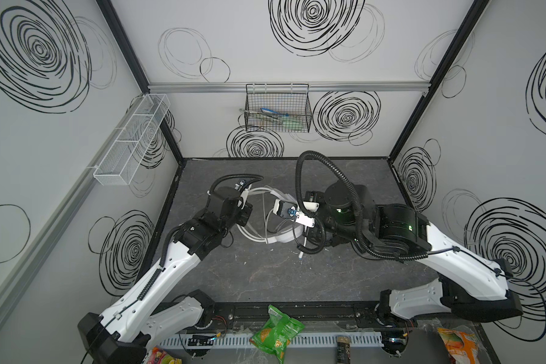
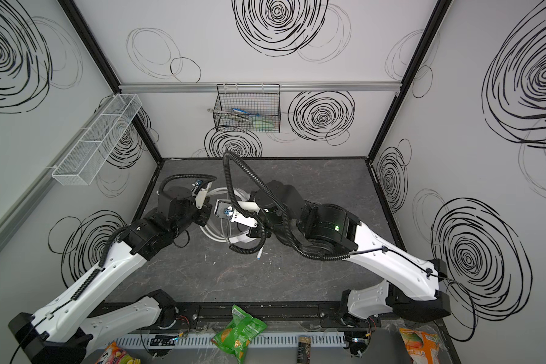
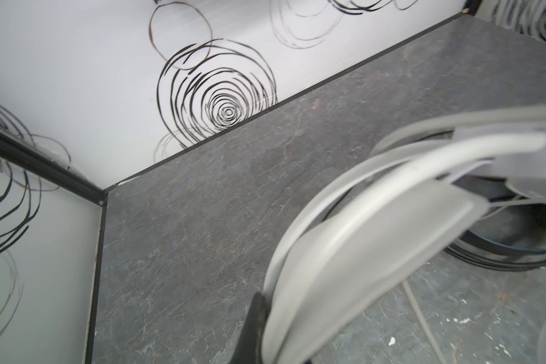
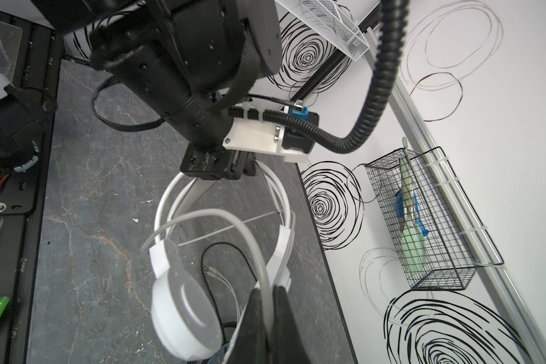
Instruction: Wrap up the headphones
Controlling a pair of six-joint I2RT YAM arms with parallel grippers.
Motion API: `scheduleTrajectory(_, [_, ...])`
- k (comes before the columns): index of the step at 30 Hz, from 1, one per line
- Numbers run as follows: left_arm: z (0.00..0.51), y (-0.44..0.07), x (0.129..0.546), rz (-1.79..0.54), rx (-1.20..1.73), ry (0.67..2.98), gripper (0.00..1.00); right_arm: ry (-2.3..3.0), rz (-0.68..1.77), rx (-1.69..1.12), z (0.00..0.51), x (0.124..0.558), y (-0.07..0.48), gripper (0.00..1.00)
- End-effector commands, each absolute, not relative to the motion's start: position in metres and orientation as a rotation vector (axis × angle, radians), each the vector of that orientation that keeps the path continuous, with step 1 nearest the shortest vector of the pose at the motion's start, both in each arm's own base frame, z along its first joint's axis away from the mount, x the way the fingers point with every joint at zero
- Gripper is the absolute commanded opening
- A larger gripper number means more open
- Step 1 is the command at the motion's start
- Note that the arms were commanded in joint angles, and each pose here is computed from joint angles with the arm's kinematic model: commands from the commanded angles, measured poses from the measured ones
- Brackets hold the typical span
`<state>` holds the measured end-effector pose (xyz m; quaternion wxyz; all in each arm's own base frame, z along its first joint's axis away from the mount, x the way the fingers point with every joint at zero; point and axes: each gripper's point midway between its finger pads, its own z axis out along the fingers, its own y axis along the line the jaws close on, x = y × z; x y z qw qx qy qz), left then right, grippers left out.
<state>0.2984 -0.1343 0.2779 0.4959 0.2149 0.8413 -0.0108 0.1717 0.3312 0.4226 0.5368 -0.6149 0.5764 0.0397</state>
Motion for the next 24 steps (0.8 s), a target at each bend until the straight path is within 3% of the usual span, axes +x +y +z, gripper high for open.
scheduleTrajectory(1, [0.296, -0.159, 0.287, -0.157, 0.625, 1.933, 0.0, 1.351, 0.032, -1.45, 0.43, 0.183, 0.325, 0.0])
scheduleTrajectory(24, [0.364, -0.2, 0.234, -0.479, 0.773, 1.775, 0.0, 1.507, 0.119, -1.09, 0.424, 0.272, 0.301, 0.04])
